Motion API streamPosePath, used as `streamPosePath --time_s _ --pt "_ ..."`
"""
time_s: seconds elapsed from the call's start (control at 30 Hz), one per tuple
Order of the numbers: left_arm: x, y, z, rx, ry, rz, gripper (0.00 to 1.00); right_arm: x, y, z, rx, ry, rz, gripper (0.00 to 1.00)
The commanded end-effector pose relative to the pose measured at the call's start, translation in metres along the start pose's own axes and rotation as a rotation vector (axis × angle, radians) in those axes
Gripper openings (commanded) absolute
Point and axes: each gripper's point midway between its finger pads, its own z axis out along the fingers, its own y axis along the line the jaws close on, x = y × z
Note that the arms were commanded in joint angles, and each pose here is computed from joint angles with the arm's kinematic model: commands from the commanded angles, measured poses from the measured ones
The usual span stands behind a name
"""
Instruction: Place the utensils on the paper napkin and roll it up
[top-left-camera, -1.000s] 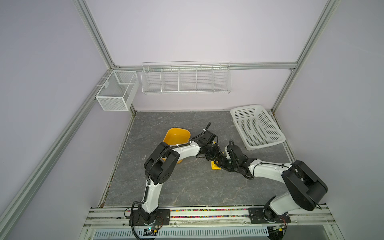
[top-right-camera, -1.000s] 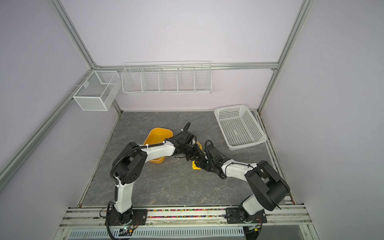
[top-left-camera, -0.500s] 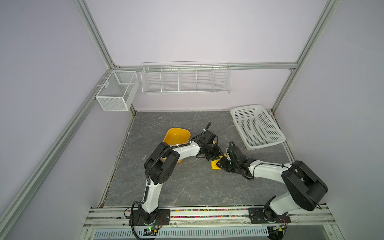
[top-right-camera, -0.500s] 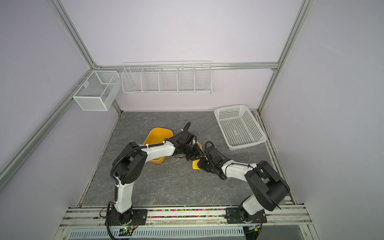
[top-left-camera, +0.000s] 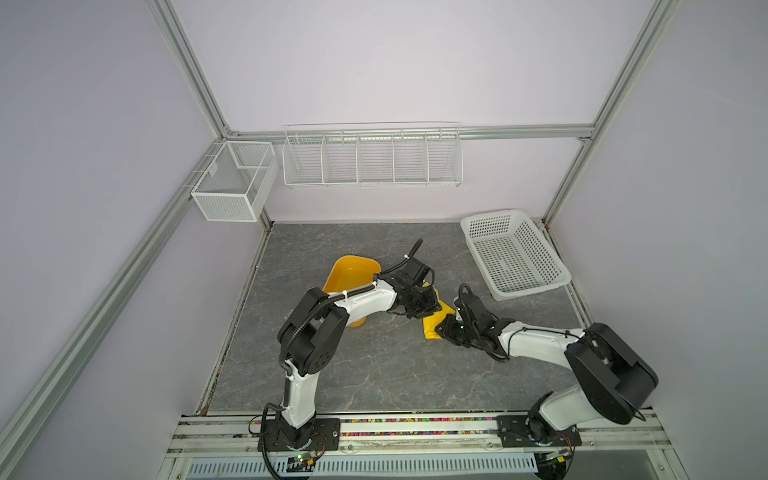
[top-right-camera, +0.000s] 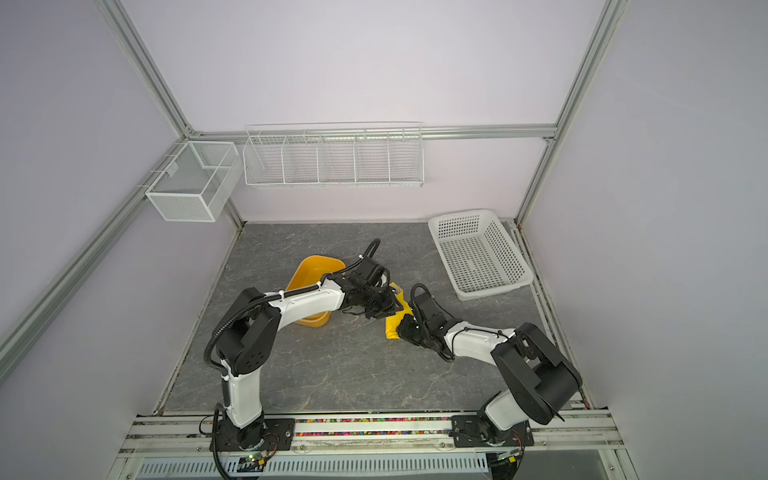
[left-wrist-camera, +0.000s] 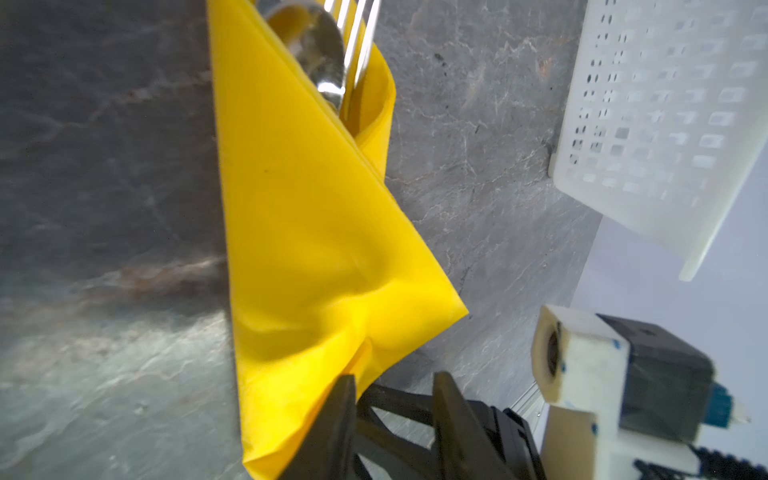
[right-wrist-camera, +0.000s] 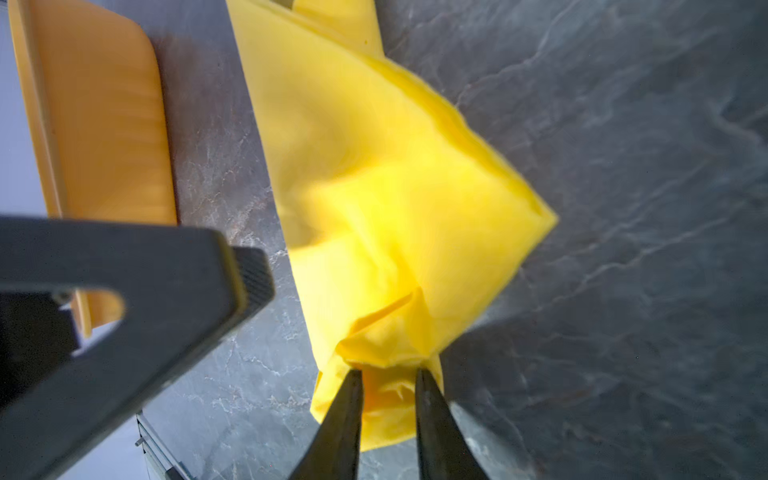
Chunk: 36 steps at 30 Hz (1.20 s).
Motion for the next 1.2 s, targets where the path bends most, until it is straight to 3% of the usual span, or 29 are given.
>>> streamPosePath --time_s 0.0,0.1,0.43,0.73,1.17 --pt "0.005 0.017 0.002 -0.056 0.008 0.003 0.17 0.007 -0.011 -0.001 0.030 0.005 0.026 0.26" --pt "0.012 0.021 0.013 -0.042 0.047 -0.016 0.08 0.006 -0.010 -0.003 0.024 0.002 0.023 0.27" --pt "0.017 0.041 0.028 -0.089 0.078 -0.043 0.04 0.001 0.002 -0.015 -0.017 -0.024 0.018 0.31" --pt "0.018 0.040 0.030 -0.073 0.084 -0.042 0.03 -0.010 0.015 -0.026 -0.055 -0.055 0.031 0.53" --pt "0.019 0.037 0.031 -0.056 0.084 -0.047 0.03 -0.038 0.014 -0.017 -0.076 -0.119 0.185 0.53"
